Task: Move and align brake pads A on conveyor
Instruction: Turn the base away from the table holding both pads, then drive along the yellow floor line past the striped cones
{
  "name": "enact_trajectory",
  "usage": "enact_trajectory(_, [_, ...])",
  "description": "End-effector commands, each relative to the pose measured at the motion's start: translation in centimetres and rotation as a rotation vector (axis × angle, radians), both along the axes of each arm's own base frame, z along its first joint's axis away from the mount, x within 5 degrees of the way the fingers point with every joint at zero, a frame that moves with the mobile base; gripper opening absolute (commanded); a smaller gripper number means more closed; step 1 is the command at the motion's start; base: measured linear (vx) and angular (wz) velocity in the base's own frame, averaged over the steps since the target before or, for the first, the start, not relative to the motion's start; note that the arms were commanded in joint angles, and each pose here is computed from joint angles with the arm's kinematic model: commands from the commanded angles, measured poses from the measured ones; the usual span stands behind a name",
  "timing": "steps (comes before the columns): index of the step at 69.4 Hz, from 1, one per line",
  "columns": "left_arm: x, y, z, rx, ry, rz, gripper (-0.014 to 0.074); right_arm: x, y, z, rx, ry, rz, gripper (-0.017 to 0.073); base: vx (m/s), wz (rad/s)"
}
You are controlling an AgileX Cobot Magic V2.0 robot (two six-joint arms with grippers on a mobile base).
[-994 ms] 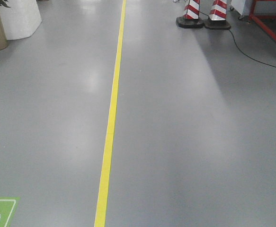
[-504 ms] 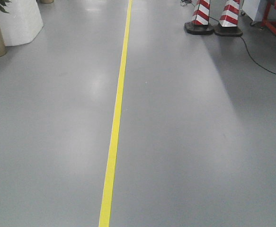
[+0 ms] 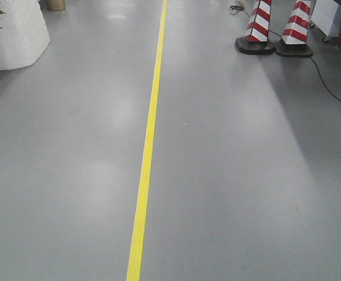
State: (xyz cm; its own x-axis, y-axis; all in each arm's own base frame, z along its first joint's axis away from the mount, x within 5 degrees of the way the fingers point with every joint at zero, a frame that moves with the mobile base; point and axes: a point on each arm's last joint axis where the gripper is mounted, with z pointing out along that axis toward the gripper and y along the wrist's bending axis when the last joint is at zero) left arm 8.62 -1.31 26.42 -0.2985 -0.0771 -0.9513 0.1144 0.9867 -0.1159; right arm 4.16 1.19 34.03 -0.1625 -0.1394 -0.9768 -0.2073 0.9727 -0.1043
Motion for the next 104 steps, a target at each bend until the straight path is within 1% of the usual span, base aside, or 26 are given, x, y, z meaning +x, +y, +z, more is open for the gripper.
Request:
enact_trajectory(1, [0.24,0.07,1.91,-0.022,-0.125,0.013,-0.0006,0.08,-0.11,1.67,0.010,-0.110,-0.015,-0.0004,0.66,0.04])
enact_trajectory(53, [0.24,0.07,1.91,-0.022,-0.125,0.013,-0.0006,0.08,-0.11,1.67,0.010,-0.110,-0.015,-0.0004,0.67,0.02])
enact_trajectory(104, [0.24,0.07,1.91,-0.022,-0.125,0.013,-0.0006,0.08,-0.11,1.67,0.010,-0.110,-0.015,-0.0004,0.73,-0.03])
